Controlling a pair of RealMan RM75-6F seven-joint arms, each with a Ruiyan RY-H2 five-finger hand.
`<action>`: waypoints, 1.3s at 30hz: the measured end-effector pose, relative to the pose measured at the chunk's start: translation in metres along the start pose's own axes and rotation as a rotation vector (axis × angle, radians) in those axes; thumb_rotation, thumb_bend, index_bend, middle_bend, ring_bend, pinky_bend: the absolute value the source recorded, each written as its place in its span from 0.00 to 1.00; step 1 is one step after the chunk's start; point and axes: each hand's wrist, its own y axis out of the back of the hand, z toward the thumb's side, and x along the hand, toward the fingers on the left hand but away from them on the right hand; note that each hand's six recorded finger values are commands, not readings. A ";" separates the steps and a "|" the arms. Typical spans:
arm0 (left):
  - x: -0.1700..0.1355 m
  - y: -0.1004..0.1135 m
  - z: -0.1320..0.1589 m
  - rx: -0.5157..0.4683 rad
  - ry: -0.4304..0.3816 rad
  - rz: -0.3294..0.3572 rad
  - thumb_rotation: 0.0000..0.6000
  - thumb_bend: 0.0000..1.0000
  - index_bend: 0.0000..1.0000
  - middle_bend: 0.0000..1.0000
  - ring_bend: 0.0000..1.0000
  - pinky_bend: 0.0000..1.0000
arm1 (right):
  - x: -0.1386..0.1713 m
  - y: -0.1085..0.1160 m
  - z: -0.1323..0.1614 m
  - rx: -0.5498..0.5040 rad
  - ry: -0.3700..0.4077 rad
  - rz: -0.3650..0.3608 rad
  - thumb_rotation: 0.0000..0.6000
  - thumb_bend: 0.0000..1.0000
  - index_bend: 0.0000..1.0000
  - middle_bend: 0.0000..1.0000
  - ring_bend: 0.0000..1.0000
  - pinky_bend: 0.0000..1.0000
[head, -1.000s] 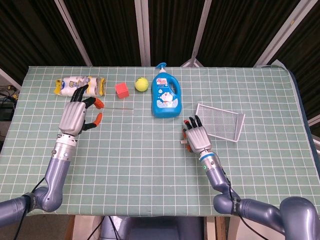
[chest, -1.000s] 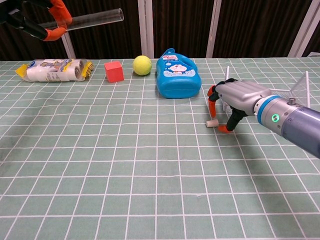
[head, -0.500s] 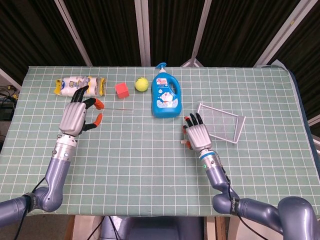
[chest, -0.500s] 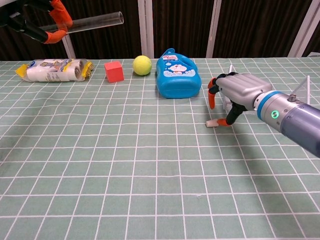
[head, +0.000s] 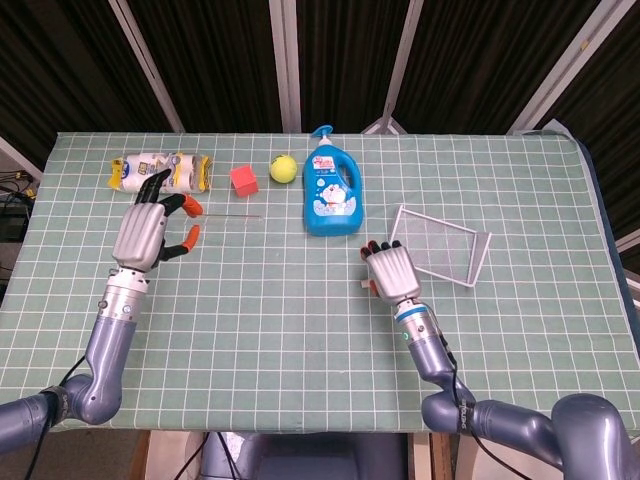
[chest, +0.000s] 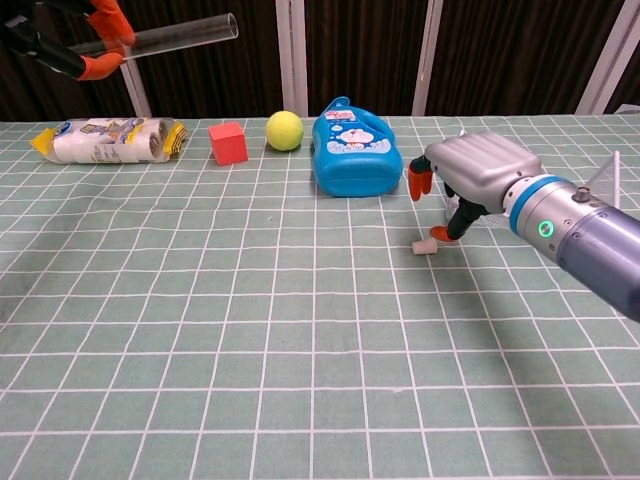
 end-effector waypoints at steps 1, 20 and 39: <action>0.000 0.000 0.000 -0.001 0.001 0.000 1.00 0.73 0.52 0.47 0.05 0.00 | 0.000 0.000 0.000 0.008 -0.002 -0.005 1.00 0.31 0.42 0.39 0.47 0.45; 0.000 -0.003 -0.005 -0.006 0.010 -0.008 1.00 0.73 0.52 0.47 0.05 0.00 | 0.006 -0.018 -0.001 0.049 -0.024 0.039 1.00 0.30 0.48 0.42 0.48 0.48; 0.001 -0.007 -0.007 -0.004 0.015 -0.010 1.00 0.73 0.52 0.47 0.05 0.00 | 0.006 -0.030 0.000 0.053 -0.033 0.065 1.00 0.30 0.51 0.44 0.49 0.48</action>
